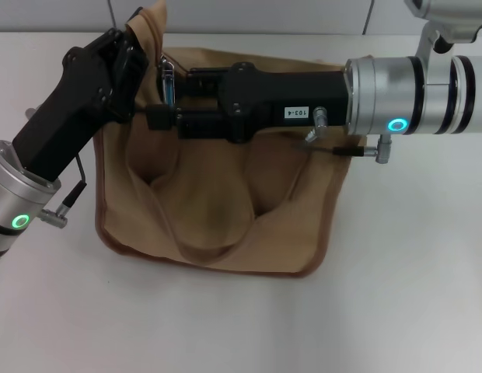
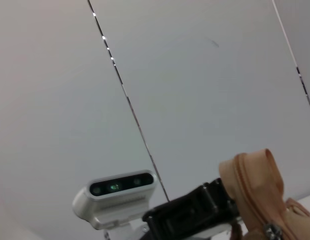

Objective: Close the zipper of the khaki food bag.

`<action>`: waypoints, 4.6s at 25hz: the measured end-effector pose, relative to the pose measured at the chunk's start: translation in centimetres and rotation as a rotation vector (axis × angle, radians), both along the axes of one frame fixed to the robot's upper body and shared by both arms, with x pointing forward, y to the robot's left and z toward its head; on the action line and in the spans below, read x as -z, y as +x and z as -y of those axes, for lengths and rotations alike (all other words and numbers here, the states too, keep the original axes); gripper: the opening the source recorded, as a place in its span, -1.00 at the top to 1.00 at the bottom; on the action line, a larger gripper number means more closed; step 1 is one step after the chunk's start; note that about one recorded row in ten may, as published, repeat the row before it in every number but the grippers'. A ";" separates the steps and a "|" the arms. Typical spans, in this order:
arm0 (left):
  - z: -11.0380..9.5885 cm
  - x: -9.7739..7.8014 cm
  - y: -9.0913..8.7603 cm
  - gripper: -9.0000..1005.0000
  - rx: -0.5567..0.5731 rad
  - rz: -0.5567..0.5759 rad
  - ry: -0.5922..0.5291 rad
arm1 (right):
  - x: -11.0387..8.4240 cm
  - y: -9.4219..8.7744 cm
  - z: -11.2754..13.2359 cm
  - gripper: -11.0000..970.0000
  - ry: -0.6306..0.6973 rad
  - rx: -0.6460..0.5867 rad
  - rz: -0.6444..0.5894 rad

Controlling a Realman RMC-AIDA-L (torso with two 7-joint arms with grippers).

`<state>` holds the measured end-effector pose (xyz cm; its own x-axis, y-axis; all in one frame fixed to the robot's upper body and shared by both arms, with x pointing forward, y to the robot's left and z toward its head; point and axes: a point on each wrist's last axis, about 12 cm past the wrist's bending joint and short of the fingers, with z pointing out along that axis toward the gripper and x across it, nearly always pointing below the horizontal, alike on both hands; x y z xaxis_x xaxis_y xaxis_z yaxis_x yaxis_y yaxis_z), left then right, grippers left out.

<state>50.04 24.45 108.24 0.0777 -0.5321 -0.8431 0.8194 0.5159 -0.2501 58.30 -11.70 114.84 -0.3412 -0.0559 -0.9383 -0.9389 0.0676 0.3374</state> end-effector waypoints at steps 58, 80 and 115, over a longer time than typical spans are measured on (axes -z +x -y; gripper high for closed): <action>-3.6 1.8 -2.4 0.95 -0.244 -0.048 -0.017 | 2.0 -0.5 4.2 0.97 0.022 0.140 -0.005; -3.7 2.2 -1.4 0.95 -0.289 -0.096 0.007 | 4.9 -3.5 13.6 0.97 0.090 0.397 -0.081; -8.9 5.1 -7.9 0.37 -0.370 -0.200 0.216 | 6.8 -6.9 15.1 -0.09 0.223 0.513 0.005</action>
<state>42.11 33.36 103.15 0.0535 -0.3102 -0.9492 0.5170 0.8218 -0.2394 51.39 -26.85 108.06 -0.2676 0.3162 -0.9102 -0.8064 0.4435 0.3912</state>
